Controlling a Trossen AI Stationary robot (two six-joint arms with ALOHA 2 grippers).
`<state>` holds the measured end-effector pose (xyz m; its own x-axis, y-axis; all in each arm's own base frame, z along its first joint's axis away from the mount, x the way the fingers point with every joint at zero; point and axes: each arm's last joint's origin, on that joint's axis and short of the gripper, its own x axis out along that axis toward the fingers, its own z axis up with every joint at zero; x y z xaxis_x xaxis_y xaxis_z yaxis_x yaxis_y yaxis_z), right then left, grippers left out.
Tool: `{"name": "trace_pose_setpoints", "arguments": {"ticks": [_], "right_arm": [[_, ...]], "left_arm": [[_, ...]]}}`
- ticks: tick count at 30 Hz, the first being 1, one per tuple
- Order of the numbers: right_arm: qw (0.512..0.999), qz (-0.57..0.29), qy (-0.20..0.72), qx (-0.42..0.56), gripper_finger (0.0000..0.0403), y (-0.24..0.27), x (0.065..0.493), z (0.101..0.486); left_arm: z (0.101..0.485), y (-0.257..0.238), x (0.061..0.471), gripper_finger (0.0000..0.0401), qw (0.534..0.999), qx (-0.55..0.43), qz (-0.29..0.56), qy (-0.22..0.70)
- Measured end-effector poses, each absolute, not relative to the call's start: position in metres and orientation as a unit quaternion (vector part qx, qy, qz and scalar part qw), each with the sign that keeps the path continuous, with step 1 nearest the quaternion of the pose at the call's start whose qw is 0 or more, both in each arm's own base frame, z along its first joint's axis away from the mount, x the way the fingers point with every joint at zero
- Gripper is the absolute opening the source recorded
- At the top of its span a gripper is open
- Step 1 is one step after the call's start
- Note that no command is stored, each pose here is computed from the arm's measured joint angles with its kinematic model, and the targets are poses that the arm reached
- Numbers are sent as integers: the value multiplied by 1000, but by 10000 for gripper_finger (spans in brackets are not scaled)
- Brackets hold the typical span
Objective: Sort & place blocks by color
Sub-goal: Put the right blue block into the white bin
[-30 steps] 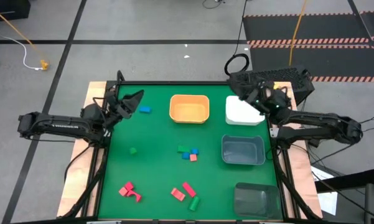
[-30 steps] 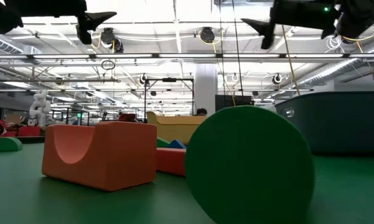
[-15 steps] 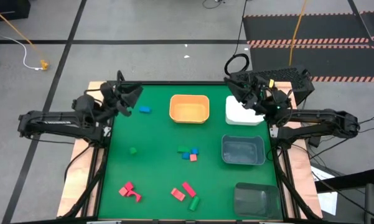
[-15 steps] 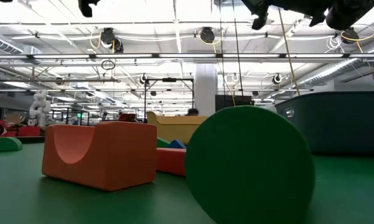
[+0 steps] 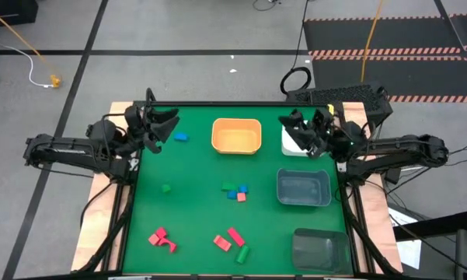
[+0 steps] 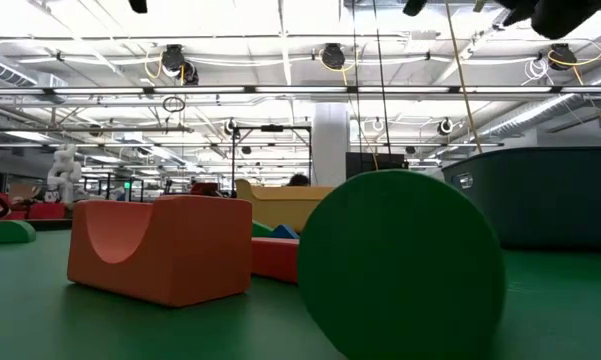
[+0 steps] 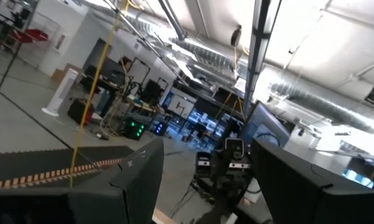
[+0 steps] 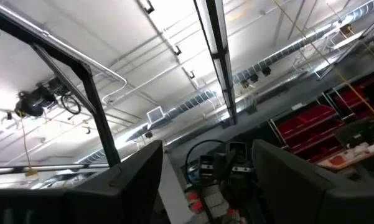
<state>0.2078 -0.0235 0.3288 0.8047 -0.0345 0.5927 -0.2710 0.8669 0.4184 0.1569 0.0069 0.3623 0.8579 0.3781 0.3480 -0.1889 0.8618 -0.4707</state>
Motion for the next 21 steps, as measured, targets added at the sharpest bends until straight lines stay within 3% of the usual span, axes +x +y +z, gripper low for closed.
{"name": "trace_pose_setpoints", "arguments": {"ticks": [5, 10, 16, 21], "right_arm": [[939, 54, -267, 213, 242, -3, 227, 341], [969, -3, -155, 192, 242, 2, 247, 342], [975, -65, 23, 210, 242, 2, 257, 309], [970, -61, 128, 196, 242, 14, 270, 277]], "left_arm": [[362, 1, 157, 241, 940, -231, 129, -216], [359, -8, 158, 241, 948, -232, 99, -193], [348, -18, 161, 241, 961, -231, 82, -128], [337, -24, 162, 241, 960, -260, 71, -75]]}}
